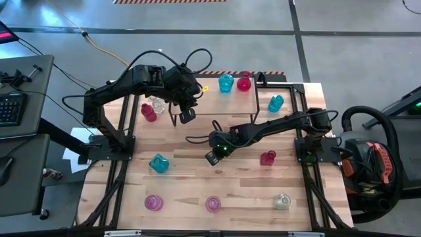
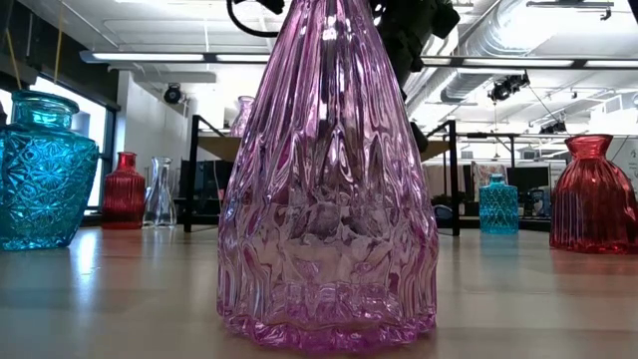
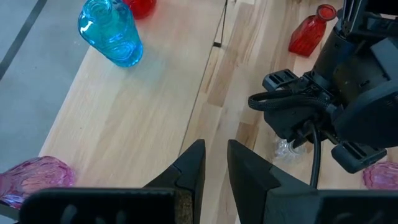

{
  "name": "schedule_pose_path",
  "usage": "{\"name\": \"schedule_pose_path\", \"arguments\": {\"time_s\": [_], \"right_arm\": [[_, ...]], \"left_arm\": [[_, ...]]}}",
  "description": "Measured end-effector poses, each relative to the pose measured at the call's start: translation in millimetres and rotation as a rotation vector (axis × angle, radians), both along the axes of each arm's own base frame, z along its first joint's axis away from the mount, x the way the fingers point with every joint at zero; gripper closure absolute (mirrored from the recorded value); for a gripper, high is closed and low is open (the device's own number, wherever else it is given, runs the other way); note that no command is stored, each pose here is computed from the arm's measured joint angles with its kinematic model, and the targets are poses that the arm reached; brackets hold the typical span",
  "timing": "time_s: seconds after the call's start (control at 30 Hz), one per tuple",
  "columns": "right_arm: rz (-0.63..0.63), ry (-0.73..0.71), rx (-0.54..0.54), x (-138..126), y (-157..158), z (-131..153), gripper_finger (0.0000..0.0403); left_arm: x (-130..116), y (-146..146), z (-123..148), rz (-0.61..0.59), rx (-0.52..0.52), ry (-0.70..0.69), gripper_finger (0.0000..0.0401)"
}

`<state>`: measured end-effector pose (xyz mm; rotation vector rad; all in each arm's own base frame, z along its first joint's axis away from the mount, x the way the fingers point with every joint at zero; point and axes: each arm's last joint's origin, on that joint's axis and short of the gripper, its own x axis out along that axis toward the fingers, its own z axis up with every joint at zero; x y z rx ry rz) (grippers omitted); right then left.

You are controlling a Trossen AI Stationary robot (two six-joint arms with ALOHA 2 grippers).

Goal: Sort vases onto shelf
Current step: Put the middle transparent vase on the shelf

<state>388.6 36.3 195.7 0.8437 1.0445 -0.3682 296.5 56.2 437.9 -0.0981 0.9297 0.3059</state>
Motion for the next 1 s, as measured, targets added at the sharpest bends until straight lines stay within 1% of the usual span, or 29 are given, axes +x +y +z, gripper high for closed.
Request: {"name": "schedule_pose_path", "arguments": {"time_s": [0.3,0.5,0.83,1.0], "right_arm": [[-0.013,0.006,0.020,0,-2,0,0.0402],[0.010,0.075,-0.011,1,-9,14,0.0403],[0.085,0.050,-0.072,9,-30,61,0.0403],[0.133,0.050,-0.112,7,-45,87,0.0403]], "left_arm": [[0,0,0,0.000,0.000,0.000,0.0343],[0,0,0,0.000,0.000,0.000,0.0343],[0,0,0,0.000,0.000,0.000,0.0343],[0,0,0,0.000,0.000,0.000,0.0343]]}}
